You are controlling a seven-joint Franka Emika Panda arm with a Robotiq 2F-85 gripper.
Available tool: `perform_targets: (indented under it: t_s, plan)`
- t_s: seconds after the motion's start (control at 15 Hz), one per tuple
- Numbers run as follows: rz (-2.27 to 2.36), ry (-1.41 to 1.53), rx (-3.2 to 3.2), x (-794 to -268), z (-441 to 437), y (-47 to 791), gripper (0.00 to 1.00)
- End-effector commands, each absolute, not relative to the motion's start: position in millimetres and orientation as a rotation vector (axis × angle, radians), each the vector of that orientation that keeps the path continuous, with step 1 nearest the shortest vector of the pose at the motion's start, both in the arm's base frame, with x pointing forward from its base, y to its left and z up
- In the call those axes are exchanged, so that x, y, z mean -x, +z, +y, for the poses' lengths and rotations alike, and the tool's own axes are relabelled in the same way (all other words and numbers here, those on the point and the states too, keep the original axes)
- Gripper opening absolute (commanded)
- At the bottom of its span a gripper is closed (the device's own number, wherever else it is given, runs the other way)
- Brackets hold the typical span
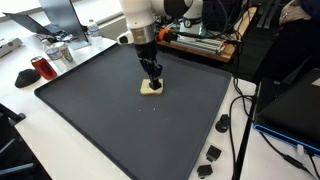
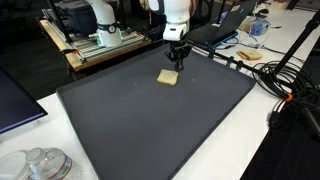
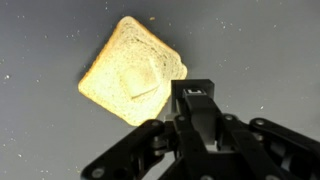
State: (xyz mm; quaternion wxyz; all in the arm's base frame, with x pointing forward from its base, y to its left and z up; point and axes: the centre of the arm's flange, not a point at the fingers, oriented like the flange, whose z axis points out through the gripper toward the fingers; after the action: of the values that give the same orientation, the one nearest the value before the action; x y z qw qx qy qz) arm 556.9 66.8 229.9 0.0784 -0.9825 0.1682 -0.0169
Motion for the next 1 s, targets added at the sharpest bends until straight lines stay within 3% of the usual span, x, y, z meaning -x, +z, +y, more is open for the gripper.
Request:
perform_targets:
  t_s: [0.0, 0.4, 0.93]
  plan:
    - [0.582, -0.047, 2.928, -528.0, 56.5, 237.1, 0.05]
    - [0.745, -0.005, 2.957, -499.3, 53.8, 232.0, 0.05]
    - [0.891, -0.001, 2.975, -507.3, 47.8, 234.3, 0.05]
